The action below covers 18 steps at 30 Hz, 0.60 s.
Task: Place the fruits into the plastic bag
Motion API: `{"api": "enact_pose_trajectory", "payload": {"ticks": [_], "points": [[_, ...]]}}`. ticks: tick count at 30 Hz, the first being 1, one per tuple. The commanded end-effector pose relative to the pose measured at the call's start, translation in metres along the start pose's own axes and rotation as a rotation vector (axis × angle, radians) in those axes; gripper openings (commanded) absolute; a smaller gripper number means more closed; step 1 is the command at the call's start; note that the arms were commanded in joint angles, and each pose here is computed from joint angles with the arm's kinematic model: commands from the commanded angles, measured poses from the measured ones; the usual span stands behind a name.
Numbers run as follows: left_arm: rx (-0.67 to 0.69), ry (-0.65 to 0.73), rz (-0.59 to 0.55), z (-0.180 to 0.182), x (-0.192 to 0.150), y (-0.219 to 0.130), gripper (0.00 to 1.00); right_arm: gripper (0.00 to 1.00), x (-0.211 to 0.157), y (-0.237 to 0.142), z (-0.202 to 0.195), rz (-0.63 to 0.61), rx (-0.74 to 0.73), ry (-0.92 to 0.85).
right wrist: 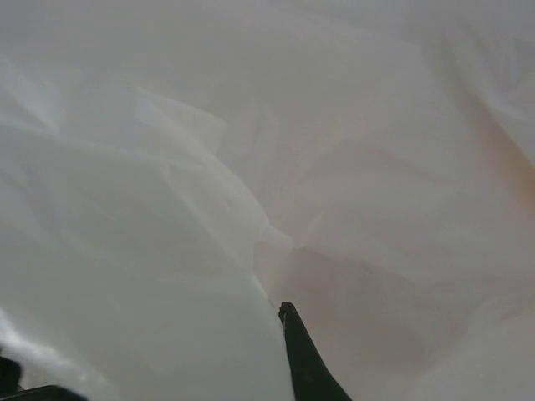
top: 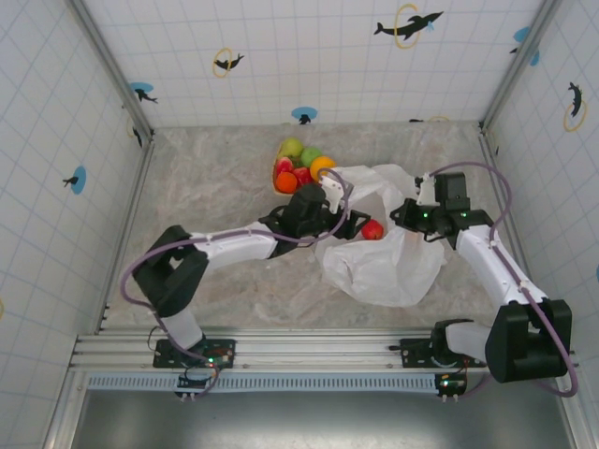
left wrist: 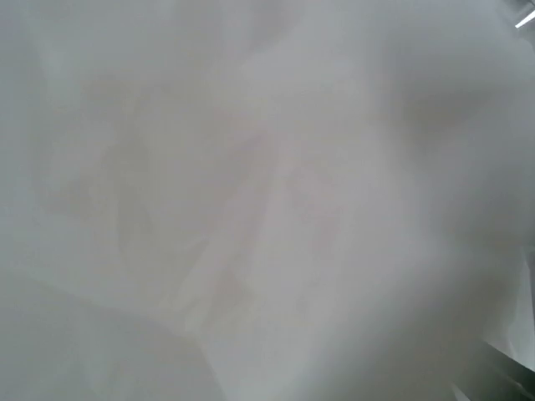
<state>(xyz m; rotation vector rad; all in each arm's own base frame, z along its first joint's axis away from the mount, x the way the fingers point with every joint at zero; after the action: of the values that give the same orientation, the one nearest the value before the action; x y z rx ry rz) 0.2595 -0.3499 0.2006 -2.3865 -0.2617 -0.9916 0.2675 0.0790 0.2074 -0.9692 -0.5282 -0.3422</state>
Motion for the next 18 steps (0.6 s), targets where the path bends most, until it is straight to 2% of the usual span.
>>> {"api": "enact_pose_trajectory", "payload": {"ticks": [1,7,10,13,18], "points": [[-0.031,0.035,0.085,0.005,-0.004,-0.029,0.78,0.03,0.008,-0.005,0.002,0.002,-0.017,-0.052],[-0.122,0.088,0.185,0.01,-0.004,-0.071,0.78,0.02,0.012,-0.003,0.001,-0.005,-0.022,-0.052],[-0.116,0.109,0.16,0.017,0.005,-0.091,0.79,0.02,0.013,-0.002,0.0,-0.006,-0.024,-0.05],[0.024,0.057,0.039,0.041,0.026,-0.11,0.79,0.02,0.016,-0.002,0.001,-0.011,-0.02,-0.051],[0.413,-0.013,-0.112,0.084,0.064,-0.129,0.8,0.02,0.019,-0.004,0.004,-0.028,-0.013,-0.051]]}}
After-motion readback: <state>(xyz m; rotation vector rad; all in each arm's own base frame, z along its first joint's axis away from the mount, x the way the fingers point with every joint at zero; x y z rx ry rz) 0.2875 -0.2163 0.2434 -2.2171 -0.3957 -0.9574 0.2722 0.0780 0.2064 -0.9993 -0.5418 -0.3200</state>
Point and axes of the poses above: each hand's point on the last joint's axis, 136 mm out from that joint toward the fingers, its own y axis out along the fingers, its own z axis along the line the jaws close on, x = y × z, the point moved 8 cm from there along -y, back along the fingers, and after that the axes turned 13 degrees about -y, right-handed, at the moved point
